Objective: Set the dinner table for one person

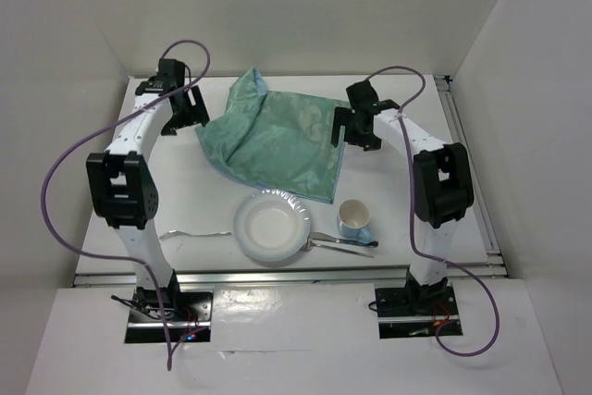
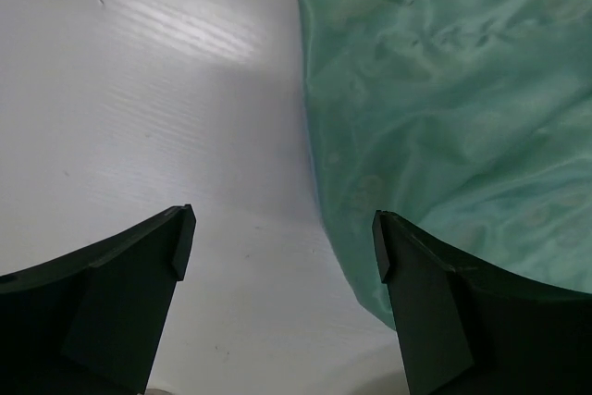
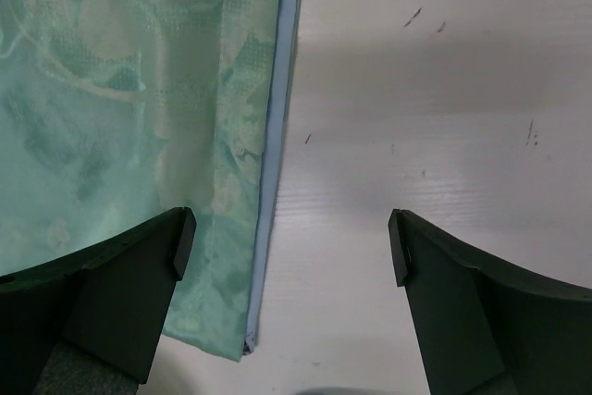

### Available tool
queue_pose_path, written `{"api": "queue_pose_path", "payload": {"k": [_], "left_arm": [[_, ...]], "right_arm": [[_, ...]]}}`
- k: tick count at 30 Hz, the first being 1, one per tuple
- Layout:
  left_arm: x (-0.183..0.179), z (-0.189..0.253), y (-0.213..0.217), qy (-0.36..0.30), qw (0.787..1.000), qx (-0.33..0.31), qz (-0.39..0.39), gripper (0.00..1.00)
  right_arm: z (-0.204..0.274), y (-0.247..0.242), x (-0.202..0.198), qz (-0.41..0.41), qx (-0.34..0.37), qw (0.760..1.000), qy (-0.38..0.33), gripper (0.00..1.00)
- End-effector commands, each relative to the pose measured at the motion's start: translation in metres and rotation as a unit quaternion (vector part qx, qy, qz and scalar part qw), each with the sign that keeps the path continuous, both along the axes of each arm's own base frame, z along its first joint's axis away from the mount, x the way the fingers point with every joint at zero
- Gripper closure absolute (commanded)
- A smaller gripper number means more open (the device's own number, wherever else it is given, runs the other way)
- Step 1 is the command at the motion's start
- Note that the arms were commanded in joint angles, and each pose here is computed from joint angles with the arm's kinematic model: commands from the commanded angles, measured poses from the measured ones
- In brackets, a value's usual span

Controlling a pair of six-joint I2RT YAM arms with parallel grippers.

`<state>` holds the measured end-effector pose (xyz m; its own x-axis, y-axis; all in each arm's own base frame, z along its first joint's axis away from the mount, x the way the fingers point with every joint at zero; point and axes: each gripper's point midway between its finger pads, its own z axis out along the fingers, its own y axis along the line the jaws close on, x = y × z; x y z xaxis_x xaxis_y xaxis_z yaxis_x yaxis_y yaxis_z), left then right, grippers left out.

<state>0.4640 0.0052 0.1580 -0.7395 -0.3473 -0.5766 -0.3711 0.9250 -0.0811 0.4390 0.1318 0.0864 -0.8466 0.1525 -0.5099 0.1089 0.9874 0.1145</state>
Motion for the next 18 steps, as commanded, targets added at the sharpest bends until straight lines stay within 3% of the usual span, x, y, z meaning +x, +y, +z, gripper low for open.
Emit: {"api": "queue_pose_path", "payload": {"k": [1,11,18], "left_arm": [[-0.014,-0.046,-0.018,0.082,0.993,-0.088,-0.002,0.04],[0.02,-0.107,-0.013,0.122,0.982,-0.14,0.028,0.04],[0.031,-0.138,-0.007,0.136,0.983,-0.115,0.05,0.05]], "right_arm": [[0.03,0.016,0.003,0.025,0.031,0.998,-0.05,0.01],[0.019,0.017,-0.006,0.031,0.036,0.998,-0.033,0.01],[0.016,0.014,-0.012,0.024,0.025,0.999,-0.032,0.01]]}}
